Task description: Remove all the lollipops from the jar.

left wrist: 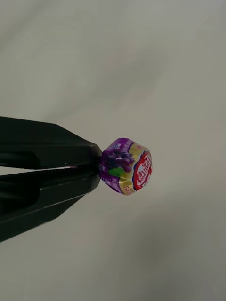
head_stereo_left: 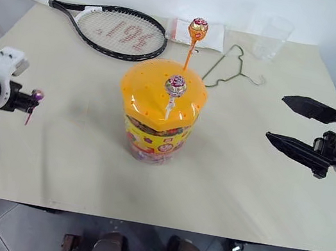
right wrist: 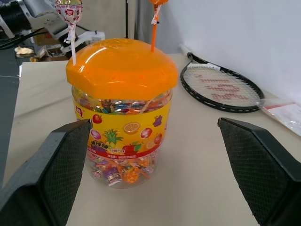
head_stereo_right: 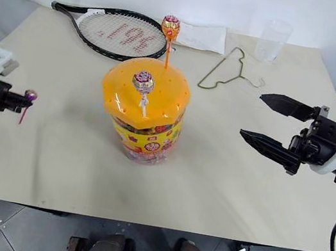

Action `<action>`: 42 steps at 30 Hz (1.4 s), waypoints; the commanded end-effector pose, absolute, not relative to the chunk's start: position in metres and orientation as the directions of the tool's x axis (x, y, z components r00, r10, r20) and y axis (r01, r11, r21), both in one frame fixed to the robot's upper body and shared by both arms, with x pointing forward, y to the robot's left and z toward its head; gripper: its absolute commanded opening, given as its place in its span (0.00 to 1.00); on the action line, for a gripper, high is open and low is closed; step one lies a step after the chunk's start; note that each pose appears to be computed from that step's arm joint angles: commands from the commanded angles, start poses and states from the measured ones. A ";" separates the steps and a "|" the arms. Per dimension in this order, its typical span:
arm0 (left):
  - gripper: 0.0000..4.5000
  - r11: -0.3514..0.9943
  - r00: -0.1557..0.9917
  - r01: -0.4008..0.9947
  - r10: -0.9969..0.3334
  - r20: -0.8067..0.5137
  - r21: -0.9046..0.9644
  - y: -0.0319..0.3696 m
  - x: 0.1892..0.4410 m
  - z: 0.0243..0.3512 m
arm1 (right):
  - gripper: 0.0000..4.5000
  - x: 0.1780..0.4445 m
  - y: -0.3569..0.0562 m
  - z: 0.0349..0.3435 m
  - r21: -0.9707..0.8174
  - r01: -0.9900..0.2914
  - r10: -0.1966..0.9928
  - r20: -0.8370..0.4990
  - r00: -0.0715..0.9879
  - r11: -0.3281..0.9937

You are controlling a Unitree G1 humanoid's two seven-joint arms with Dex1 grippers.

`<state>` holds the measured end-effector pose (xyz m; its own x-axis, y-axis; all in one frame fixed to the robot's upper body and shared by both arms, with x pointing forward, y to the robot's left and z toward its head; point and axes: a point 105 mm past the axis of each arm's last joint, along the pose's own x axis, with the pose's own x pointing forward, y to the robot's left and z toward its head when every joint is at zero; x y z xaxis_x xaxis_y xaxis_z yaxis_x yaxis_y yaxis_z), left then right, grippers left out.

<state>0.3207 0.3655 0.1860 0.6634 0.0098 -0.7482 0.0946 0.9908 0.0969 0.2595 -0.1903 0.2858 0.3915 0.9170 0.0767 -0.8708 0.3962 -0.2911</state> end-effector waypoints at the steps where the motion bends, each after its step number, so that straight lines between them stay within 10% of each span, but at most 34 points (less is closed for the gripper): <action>1: 0.01 0.989 0.631 -0.002 0.114 -0.767 0.146 0.389 0.307 0.185 | 1.00 0.258 -0.189 0.294 -0.338 -0.858 0.921 0.092 0.379 0.387; 6: 0.01 0.987 0.573 -0.043 0.154 -0.805 0.157 0.400 0.298 0.174 | 1.00 0.260 -0.189 0.294 -0.341 -0.856 0.920 0.095 0.379 0.388; 21: 0.99 0.970 0.695 0.077 0.113 -0.710 0.230 0.378 0.306 0.253 | 1.00 0.259 -0.196 0.296 -0.352 -0.840 0.908 0.087 0.409 0.413; 30: 1.00 0.933 0.815 0.262 -0.077 -0.574 0.246 0.332 0.330 0.308 | 1.00 0.255 -0.201 0.301 -0.377 -0.820 0.898 0.086 0.431 0.430; 42: 1.00 0.632 0.656 0.752 -0.746 -0.114 0.187 0.258 0.324 0.339 | 1.00 0.242 -0.178 0.316 -0.418 -0.823 0.919 0.091 0.384 0.385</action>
<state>0.3377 0.2630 0.3176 0.6994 -0.6795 -0.2216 0.7102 0.6956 0.1085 0.2485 -0.1840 0.3047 0.4045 0.9108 0.0831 -0.8359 0.4050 -0.3704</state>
